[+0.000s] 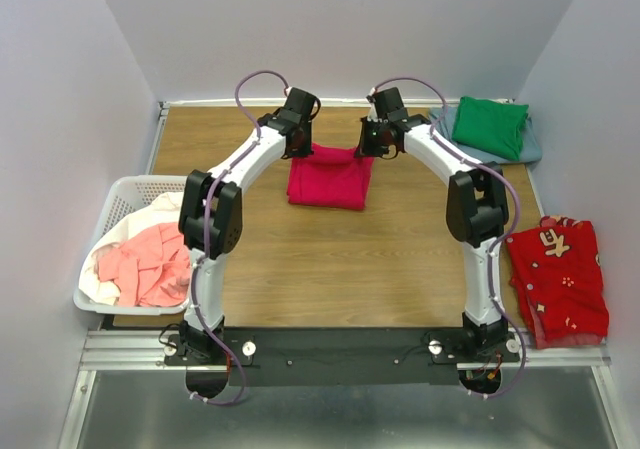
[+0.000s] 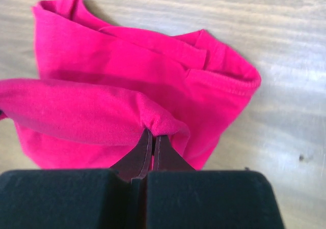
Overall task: Fold and stack the t-shirts
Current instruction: Fold the tshirt
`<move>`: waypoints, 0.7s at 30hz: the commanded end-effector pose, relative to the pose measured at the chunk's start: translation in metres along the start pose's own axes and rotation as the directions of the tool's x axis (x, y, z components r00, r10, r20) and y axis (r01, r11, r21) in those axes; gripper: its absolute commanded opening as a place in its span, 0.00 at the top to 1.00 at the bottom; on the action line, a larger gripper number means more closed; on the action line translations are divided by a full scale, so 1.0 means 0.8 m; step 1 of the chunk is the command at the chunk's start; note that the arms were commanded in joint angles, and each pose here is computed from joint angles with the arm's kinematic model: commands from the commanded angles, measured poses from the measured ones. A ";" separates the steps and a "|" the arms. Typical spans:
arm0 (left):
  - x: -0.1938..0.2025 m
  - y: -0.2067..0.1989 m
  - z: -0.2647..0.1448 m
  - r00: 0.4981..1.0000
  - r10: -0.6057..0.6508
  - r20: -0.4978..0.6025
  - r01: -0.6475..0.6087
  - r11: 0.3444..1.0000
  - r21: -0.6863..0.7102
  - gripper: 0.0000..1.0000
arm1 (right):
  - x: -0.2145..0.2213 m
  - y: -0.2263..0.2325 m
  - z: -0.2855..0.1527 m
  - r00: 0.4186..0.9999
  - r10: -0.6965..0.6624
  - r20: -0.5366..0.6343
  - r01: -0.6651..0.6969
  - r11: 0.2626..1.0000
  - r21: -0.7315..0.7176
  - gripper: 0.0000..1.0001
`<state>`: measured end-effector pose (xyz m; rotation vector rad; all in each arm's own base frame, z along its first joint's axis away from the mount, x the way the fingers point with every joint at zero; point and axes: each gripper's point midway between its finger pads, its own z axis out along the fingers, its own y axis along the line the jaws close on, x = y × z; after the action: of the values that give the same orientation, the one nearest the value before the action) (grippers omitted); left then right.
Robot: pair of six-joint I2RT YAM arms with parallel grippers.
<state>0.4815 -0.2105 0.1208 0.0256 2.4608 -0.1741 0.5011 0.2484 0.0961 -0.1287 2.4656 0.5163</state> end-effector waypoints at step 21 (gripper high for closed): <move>-0.101 0.019 0.075 0.988 0.086 0.128 -0.090 0.996 0.025 0.60 | -0.040 -0.084 0.023 0.987 0.127 0.103 -0.145 0.972 0.187 0.74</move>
<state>0.5640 -0.2348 0.1175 0.2083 2.3546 -0.2758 0.5394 0.2099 0.0822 0.0449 2.4500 0.4006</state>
